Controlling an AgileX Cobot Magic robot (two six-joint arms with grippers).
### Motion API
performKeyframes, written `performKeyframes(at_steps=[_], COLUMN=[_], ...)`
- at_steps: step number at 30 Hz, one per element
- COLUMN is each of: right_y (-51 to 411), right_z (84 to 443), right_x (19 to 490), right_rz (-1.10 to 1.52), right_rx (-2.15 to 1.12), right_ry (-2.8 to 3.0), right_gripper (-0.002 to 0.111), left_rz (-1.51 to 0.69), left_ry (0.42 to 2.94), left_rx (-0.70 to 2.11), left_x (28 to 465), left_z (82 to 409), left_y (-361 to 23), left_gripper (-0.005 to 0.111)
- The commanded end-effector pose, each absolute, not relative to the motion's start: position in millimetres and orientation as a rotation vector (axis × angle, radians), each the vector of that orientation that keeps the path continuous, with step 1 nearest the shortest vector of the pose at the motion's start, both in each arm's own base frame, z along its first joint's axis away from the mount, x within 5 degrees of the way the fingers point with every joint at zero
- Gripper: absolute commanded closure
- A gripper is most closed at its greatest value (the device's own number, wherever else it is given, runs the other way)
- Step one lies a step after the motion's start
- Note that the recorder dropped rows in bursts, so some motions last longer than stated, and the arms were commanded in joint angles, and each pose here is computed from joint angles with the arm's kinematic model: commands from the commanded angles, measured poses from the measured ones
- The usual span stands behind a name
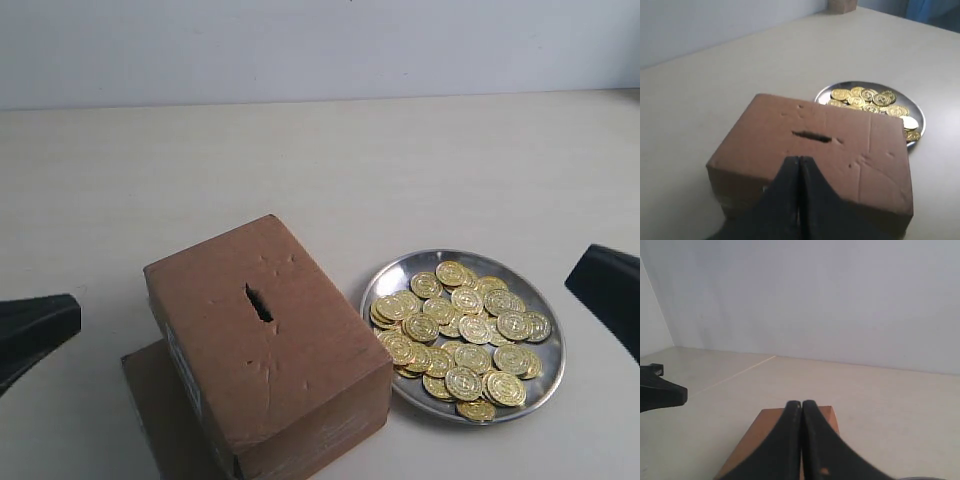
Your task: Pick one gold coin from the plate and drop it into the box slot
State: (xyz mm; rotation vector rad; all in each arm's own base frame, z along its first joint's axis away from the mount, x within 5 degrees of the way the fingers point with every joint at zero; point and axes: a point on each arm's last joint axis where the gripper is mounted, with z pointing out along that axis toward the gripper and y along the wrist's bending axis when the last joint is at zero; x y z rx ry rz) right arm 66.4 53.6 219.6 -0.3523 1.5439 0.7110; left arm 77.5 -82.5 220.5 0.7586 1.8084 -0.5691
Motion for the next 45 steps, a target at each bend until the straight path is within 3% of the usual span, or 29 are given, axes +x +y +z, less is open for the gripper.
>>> performKeyframes(at_steps=[1,6,14,34,45], right_y=[53.2,52.6,52.0,45.4,19.0], right_z=[215.6,212.4,209.7,218.8,232.5], right_x=[65.4,65.9,66.4,59.1,50.7], right_rz=[0.714,0.687,0.816,0.834,0.604], right_rx=[-0.354,-0.367,-0.218,-0.190,0.041], right_ry=[1.534,1.566,1.643,1.527,1.297], right_gripper=[0.108,0.108,0.108,0.108,0.108], left_rz=[-0.574,-0.604,-0.624,-0.642,-0.458], left_ry=[1.869,1.969,1.992,1.976,1.735], left_rx=[0.704,0.550,0.524,0.527,0.109], left_x=[74.8,71.3,70.4,68.2,72.2], left_z=[201.3,175.1,173.0,174.8,198.1], left_y=[-76.6,-66.8,-66.5,-65.6,-28.1], left_gripper=[0.107,0.107,0.107,0.107,0.107])
